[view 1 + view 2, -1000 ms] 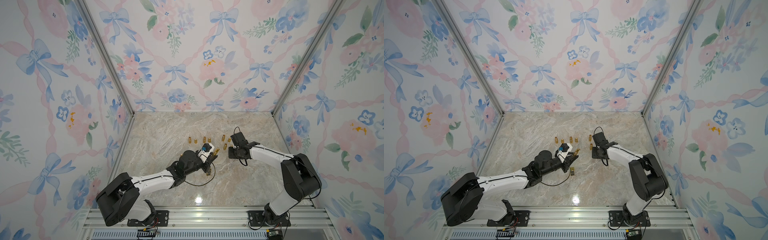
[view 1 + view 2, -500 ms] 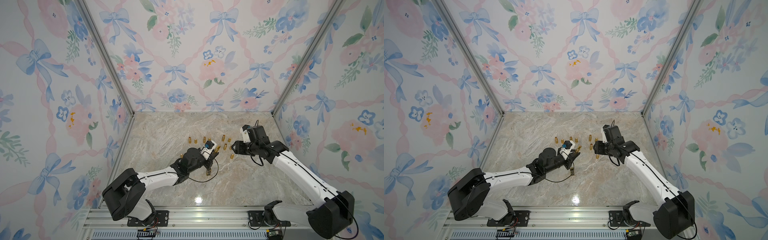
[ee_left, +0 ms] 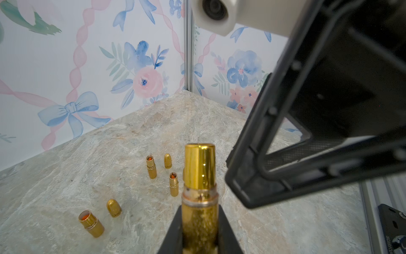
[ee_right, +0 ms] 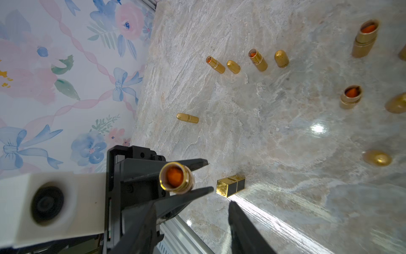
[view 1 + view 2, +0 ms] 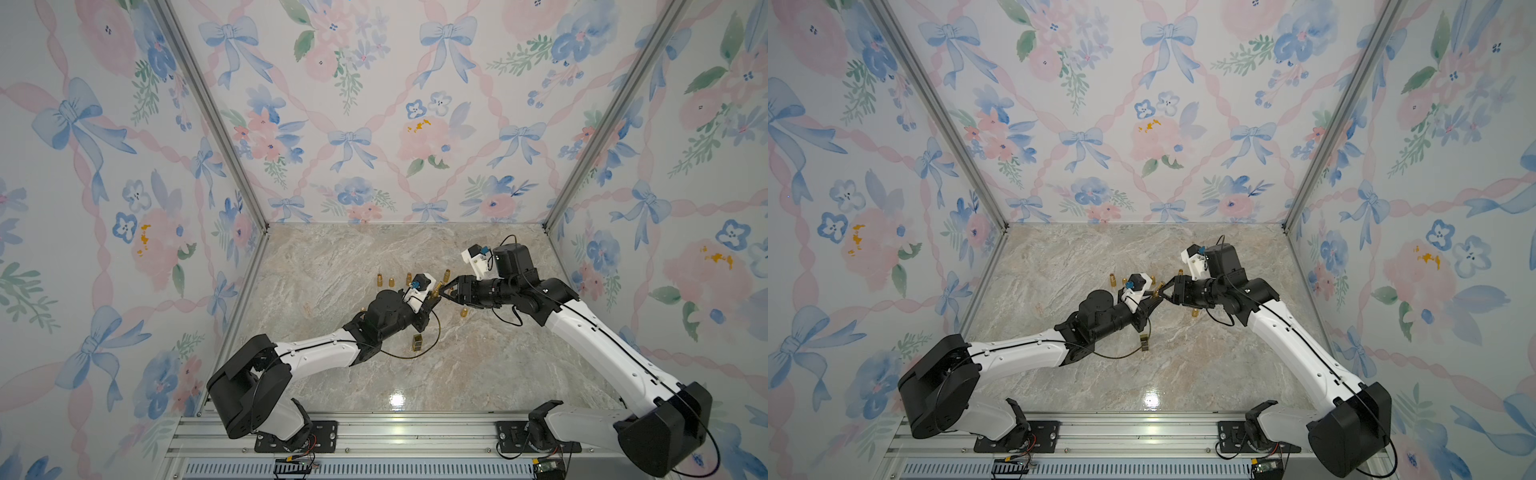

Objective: Open the lipstick cap
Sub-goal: Place the lipstick at the center of the board.

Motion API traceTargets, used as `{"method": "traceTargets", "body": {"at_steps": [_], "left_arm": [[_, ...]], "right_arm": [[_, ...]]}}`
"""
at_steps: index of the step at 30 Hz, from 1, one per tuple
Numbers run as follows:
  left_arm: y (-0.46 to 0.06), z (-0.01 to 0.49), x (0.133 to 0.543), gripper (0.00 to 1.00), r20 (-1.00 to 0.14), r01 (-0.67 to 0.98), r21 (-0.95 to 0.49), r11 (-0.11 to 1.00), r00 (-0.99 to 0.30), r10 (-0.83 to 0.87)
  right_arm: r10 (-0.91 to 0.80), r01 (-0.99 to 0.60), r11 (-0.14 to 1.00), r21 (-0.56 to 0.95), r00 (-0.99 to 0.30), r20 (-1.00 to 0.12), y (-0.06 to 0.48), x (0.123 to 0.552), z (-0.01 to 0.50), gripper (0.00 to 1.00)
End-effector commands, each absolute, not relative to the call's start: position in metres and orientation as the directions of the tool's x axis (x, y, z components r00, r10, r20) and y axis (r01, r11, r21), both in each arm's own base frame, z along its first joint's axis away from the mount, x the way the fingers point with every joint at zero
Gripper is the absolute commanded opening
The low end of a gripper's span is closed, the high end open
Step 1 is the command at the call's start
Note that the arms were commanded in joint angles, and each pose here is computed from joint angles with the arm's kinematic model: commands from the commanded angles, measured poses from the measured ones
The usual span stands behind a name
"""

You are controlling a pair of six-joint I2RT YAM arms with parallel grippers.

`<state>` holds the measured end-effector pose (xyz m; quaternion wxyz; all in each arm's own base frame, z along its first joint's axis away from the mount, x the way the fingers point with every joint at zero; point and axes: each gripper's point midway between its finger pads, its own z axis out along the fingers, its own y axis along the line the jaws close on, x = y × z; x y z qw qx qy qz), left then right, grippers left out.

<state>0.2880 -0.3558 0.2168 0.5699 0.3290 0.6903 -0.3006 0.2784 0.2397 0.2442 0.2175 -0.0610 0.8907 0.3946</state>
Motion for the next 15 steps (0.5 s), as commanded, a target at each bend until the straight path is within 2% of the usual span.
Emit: {"method": "traceTargets", "body": {"at_steps": [1,8,15], "left_arm": [[-0.364,0.223,0.282,0.00,-0.988,0.827,-0.038,0.561,-0.116,0.104],[-0.365,0.225,0.280,0.00,-0.989,0.832,-0.028,0.554,-0.104,0.106],[-0.362,0.224,0.289,0.00,-0.989,0.804,-0.023,0.594,-0.107,0.106]], "right_arm": [[0.038,-0.320,0.644,0.695,-0.894,-0.447,0.257,0.282,0.254,0.50],[0.014,-0.318,0.669,0.672,-0.899,-0.438,0.261,0.287,0.239,0.39],[-0.015,-0.322,0.684,0.655,-0.904,-0.428,0.261,0.283,0.226,0.32]]}}
